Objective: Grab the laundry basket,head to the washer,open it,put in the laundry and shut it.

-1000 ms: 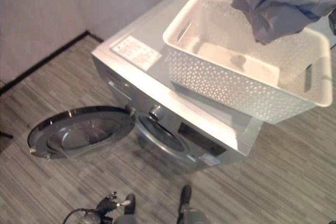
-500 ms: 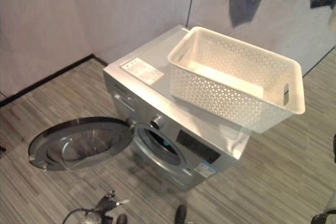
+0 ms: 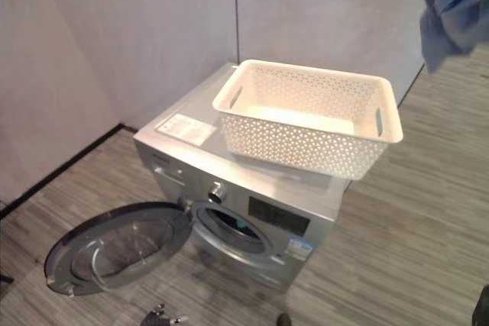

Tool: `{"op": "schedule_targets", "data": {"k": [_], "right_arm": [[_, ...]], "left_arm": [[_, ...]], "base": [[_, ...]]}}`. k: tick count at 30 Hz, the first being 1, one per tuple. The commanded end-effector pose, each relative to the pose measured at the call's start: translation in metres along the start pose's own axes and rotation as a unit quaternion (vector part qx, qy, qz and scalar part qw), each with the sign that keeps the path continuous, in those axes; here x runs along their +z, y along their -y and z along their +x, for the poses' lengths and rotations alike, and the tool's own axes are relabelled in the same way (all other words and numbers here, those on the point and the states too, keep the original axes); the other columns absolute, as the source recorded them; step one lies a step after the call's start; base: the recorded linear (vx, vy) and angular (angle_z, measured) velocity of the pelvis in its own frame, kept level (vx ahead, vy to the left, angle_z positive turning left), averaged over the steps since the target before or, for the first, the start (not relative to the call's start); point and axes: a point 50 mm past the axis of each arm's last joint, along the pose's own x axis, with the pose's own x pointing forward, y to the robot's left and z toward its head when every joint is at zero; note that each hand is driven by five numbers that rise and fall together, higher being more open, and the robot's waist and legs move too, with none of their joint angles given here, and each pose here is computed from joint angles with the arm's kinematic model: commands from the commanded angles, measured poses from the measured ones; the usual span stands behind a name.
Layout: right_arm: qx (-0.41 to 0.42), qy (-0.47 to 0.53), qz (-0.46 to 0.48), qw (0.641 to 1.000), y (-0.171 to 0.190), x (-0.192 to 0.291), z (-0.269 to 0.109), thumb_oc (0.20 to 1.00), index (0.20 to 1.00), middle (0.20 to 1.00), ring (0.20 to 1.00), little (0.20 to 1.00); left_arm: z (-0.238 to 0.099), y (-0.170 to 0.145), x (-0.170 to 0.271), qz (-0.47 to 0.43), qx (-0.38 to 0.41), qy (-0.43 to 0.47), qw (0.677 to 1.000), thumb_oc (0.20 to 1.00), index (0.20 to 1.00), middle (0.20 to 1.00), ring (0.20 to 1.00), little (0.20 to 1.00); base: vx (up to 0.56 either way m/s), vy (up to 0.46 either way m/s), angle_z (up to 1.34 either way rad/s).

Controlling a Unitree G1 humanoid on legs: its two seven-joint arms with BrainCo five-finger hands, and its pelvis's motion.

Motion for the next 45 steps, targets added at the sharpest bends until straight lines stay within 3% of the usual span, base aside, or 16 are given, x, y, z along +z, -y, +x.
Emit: {"op": "schedule_targets", "data": {"k": [1, 5, 9, 12, 13, 15, 16, 20, 21, 23, 25, 26, 30, 33, 39, 45], "right_arm": [[-0.072, 0.043, -0.043, 0.996, 0.011, 0.019, -0.007, 0.2, 0.2, 0.2, 0.2, 0.2], [-0.036, -0.021, -0.034, 0.999, 0.011, 0.005, -0.042, 0.2, 0.2, 0.2, 0.2, 0.2], [0.137, -0.194, 0.04, 0.97, -0.005, -0.012, -0.133, 0.2, 0.2, 0.2, 0.2, 0.2], [0.204, -0.25, 0.08, 0.943, -0.011, -0.01, -0.164, 0.2, 0.2, 0.2, 0.2, 0.2], [0.265, -0.319, 0.145, 0.898, -0.02, -0.007, -0.196, 0.2, 0.2, 0.2, 0.2, 0.2], [0.338, -0.366, 0.161, 0.852, -0.022, -0.004, -0.228, 0.2, 0.2, 0.2, 0.2, 0.2], [0.339, -0.366, 0.162, 0.851, -0.022, -0.004, -0.229, 0.2, 0.2, 0.2, 0.2, 0.2], [0.413, -0.466, 0.188, 0.759, -0.027, -0.004, -0.287, 0.2, 0.2, 0.2, 0.2, 0.2], [0.446, -0.507, 0.189, 0.713, -0.03, -0.003, -0.316, 0.2, 0.2, 0.2, 0.2, 0.2], [0.47, -0.536, 0.181, 0.677, -0.032, -0.003, -0.34, 0.2, 0.2, 0.2, 0.2, 0.2], [0.47, -0.536, 0.181, 0.677, -0.032, -0.003, -0.34, 0.2, 0.2, 0.2, 0.2, 0.2], [0.482, -0.555, 0.184, 0.652, -0.039, -0.002, -0.356, 0.2, 0.2, 0.2, 0.2, 0.2], [0.504, -0.561, 0.193, 0.628, -0.053, 0.004, -0.371, 0.2, 0.2, 0.2, 0.2, 0.2], [0.508, -0.576, 0.21, 0.605, -0.086, 0.015, -0.387, 0.2, 0.2, 0.2, 0.2, 0.2], [0.384, -0.665, 0.284, 0.575, -0.159, 0.035, -0.38, 0.2, 0.2, 0.2, 0.2, 0.2], [0.308, -0.716, 0.305, 0.547, -0.191, 0.039, -0.368, 0.2, 0.2, 0.2, 0.2, 0.2]], "left_arm": [[0.006, -0.019, 0.005, 0.055, 0.036, -0.009, 0.998, 1.0, 1.0, 1.0, 1.0, 1.0], [0.004, -0.017, -0.001, 0.048, 0.037, -0.017, 0.998, 1.0, 1.0, 1.0, 1.0, 1.0], [0.001, -0.015, -0.015, 0.028, 0.038, -0.037, 0.998, 1.0, 1.0, 1.0, 1.0, 1.0], [0.0, -0.015, -0.019, 0.023, 0.039, -0.041, 0.998, 1.0, 1.0, 1.0, 1.0, 1.0], [0.0, -0.016, -0.018, 0.024, 0.037, -0.037, 0.998, 1.0, 1.0, 1.0, 1.0, 1.0], [0.0, -0.018, -0.016, 0.022, 0.038, -0.031, 0.999, 1.0, 1.0, 1.0, 1.0, 1.0], [0.0, -0.018, -0.017, 0.021, 0.039, -0.031, 0.999, 1.0, 1.0, 1.0, 1.0, 1.0], [0.001, -0.023, -0.004, 0.011, 0.046, -0.001, 0.999, 1.0, 1.0, 1.0, 1.0, 1.0], [0.002, -0.022, 0.002, 0.01, 0.045, 0.016, 0.999, 1.0, 1.0, 1.0, 1.0, 1.0], [0.002, -0.023, 0.009, 0.008, 0.046, 0.032, 0.998, 1.0, 1.0, 1.0, 1.0, 1.0], [0.002, -0.023, 0.009, 0.008, 0.046, 0.032, 0.998, 1.0, 1.0, 1.0, 1.0, 1.0], [0.002, -0.022, 0.016, 0.008, 0.045, 0.047, 0.998, 1.0, 1.0, 1.0, 1.0, 1.0], [0.004, -0.018, 0.026, 0.009, 0.045, 0.063, 0.997, 1.0, 1.0, 1.0, 1.0, 1.0], [0.006, -0.007, 0.046, -0.001, 0.04, 0.093, 0.995, 1.0, 1.0, 1.0, 1.0, 1.0], [0.0, 0.023, 0.091, -0.01, 0.0, 0.174, 0.985, 1.0, 1.0, 1.0, 1.0, 1.0], [-0.011, 0.04, 0.123, 0.004, -0.034, 0.25, 0.968, 1.0, 1.0, 1.0, 1.0, 1.0]], "base": [[0.0, 0.076, -0.54], [0.0, 0.051, -0.17], [-0.02, 0.031, -0.15], [-0.01, 0.018, -0.27], [-0.03, 0.007, -0.17], [-0.03, 0.007, -0.11], [-0.02, 0.005, -0.1], [-0.05, 0.002, 0.0], [-0.05, -0.008, 0.01], [-0.05, -0.008, 0.02], [-0.05, -0.004, 0.09], [-0.12, -0.003, 0.17], [-0.11, -0.006, 0.24], [-0.16, 0.009, 0.2], [-0.09, 0.013, 0.22], [-0.06, 0.001, 0.28]]}}
